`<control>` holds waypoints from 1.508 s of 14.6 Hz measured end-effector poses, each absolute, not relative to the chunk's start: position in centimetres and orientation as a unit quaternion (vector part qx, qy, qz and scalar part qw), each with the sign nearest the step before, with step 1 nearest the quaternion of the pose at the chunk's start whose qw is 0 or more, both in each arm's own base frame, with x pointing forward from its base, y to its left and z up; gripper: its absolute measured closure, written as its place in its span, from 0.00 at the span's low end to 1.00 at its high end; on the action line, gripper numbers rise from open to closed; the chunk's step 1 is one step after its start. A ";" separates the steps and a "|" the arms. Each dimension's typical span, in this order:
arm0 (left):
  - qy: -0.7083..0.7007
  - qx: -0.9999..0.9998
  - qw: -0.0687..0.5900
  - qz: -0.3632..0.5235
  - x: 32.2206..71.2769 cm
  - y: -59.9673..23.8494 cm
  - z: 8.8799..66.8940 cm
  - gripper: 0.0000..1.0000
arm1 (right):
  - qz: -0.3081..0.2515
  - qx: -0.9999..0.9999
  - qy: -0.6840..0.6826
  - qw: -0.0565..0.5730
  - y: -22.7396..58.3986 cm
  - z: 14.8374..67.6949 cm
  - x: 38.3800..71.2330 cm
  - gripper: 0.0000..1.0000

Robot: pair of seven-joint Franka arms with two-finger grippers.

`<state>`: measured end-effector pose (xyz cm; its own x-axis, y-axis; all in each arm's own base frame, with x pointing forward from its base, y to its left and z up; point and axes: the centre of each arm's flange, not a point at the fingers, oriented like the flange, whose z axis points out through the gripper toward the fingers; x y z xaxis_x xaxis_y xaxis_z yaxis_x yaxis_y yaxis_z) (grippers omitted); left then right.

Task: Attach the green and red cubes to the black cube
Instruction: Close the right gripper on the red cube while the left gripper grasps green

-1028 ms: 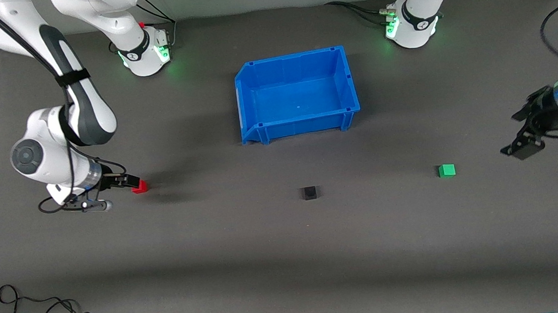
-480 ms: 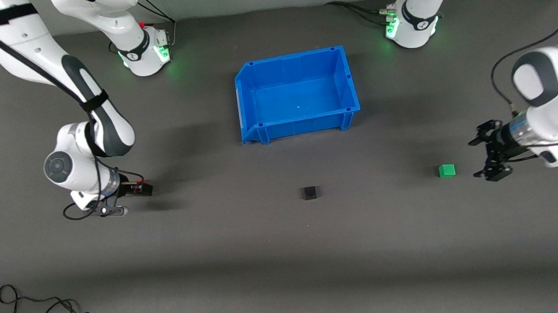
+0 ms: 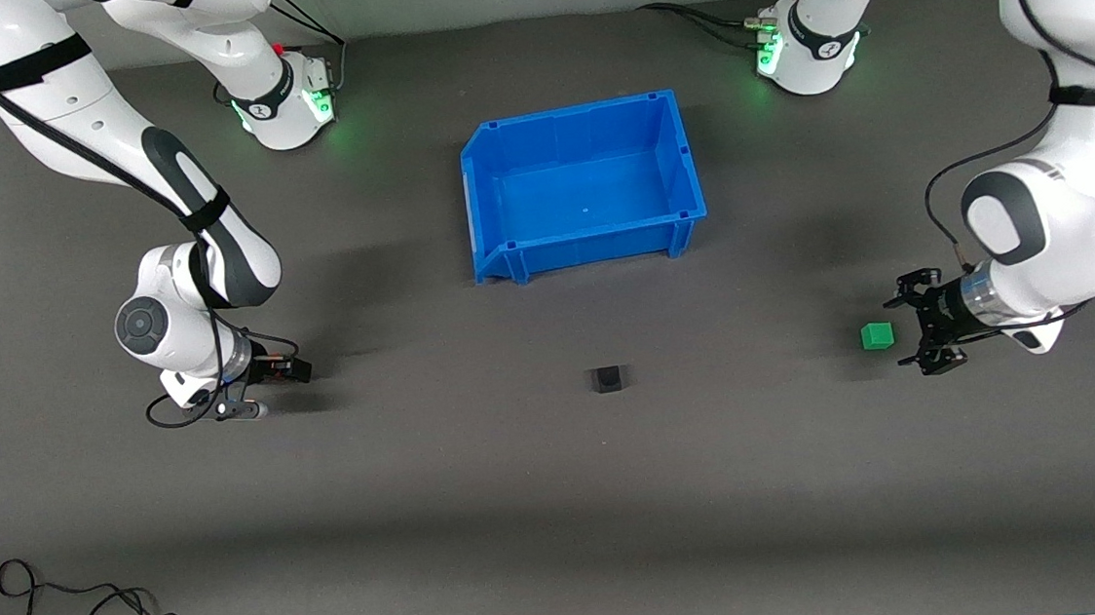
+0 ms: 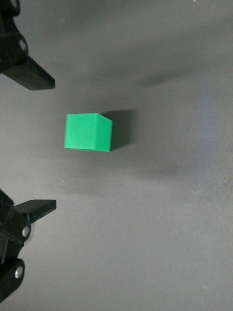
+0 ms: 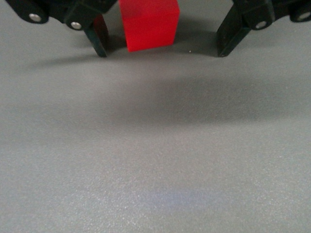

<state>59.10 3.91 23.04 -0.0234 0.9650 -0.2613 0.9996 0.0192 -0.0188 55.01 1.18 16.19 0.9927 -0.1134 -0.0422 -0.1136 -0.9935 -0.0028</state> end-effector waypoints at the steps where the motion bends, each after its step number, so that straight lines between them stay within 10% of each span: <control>1: 0.710 0.692 0.086 -0.099 59.1 4.0 22.3 0.00 | 0.022 -0.998 0.055 0.002 1.1 16.2 54.9 0.01; 12: 0.701 0.699 0.097 -0.103 57.9 5.6 18.8 0.04 | 0.024 -0.999 0.042 -0.002 0.0 16.3 54.3 0.12; 15: 0.700 0.700 0.097 -0.104 57.9 5.6 18.7 0.15 | 0.022 -0.999 0.038 -0.002 0.5 16.7 54.3 0.32; 19: 0.699 0.701 0.098 -0.104 57.9 5.5 18.7 0.62 | 0.021 -0.999 0.037 -0.002 0.6 16.8 54.3 0.46; 22: 0.698 0.702 0.099 -0.104 57.9 5.5 18.8 0.63 | 0.020 -0.999 0.036 -0.002 0.6 17.0 54.3 0.56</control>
<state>57.92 5.47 18.75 0.0049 0.9590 -0.2833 1.0000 -0.0067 -0.0057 54.31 0.63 17.02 0.9967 -0.0711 -0.0396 -0.0709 -0.9975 0.0053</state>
